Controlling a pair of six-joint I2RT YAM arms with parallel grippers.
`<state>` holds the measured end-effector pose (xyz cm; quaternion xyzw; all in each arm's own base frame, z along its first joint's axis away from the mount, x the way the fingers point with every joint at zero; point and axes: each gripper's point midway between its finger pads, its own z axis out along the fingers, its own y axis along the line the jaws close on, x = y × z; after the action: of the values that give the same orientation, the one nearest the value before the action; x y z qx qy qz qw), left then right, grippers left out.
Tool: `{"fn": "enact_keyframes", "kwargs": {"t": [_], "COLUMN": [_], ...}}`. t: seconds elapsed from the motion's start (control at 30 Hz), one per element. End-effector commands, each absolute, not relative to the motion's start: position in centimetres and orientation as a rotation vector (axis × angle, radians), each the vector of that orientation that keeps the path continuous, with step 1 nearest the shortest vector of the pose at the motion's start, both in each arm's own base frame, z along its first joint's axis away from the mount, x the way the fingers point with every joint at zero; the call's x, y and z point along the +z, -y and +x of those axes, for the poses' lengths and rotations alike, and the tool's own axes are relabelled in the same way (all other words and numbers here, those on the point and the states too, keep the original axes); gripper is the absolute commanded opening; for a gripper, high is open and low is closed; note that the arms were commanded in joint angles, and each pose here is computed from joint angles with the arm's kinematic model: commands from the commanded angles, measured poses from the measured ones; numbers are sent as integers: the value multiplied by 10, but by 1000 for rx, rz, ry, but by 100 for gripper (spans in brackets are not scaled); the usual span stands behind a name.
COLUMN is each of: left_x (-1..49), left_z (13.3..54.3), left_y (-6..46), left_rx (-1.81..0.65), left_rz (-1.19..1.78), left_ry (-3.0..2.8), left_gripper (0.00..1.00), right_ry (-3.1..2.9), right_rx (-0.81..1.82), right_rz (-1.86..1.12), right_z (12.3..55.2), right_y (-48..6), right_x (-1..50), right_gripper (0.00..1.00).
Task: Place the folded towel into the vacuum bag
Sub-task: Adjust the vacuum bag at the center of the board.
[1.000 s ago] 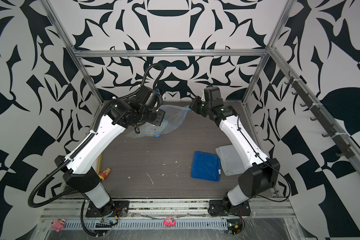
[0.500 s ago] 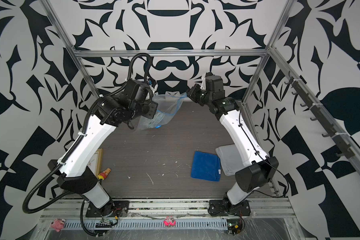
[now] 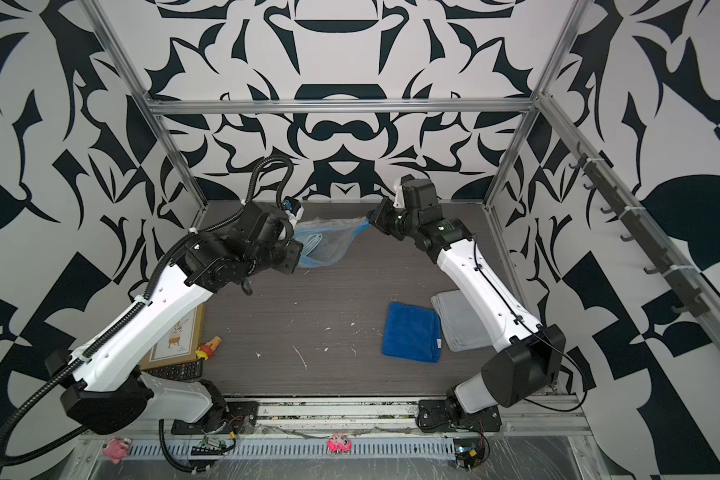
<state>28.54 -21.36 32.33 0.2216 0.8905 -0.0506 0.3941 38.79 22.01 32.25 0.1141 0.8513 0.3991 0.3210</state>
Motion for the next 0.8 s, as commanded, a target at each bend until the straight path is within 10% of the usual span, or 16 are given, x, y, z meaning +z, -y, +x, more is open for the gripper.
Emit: {"fn": "enact_keyframes", "kwargs": {"t": [0.0,0.5,0.77], "left_x": [310,171,141], "left_z": [271,185,180], "left_y": [192,185,186], "left_rx": [-104,-244,-226], "left_rz": [509,335,360], "left_ry": [-2311,-2778,-2823], "left_gripper": [0,0,0], "right_ry": [-2206,-2347,-2397], "right_rx": [989,792,732], "right_rz": [303,369,385], "right_z": [381,368,358], "right_y": [-212,-209,-202], "right_x": [320,229,213], "right_gripper": [0,0,43]}}
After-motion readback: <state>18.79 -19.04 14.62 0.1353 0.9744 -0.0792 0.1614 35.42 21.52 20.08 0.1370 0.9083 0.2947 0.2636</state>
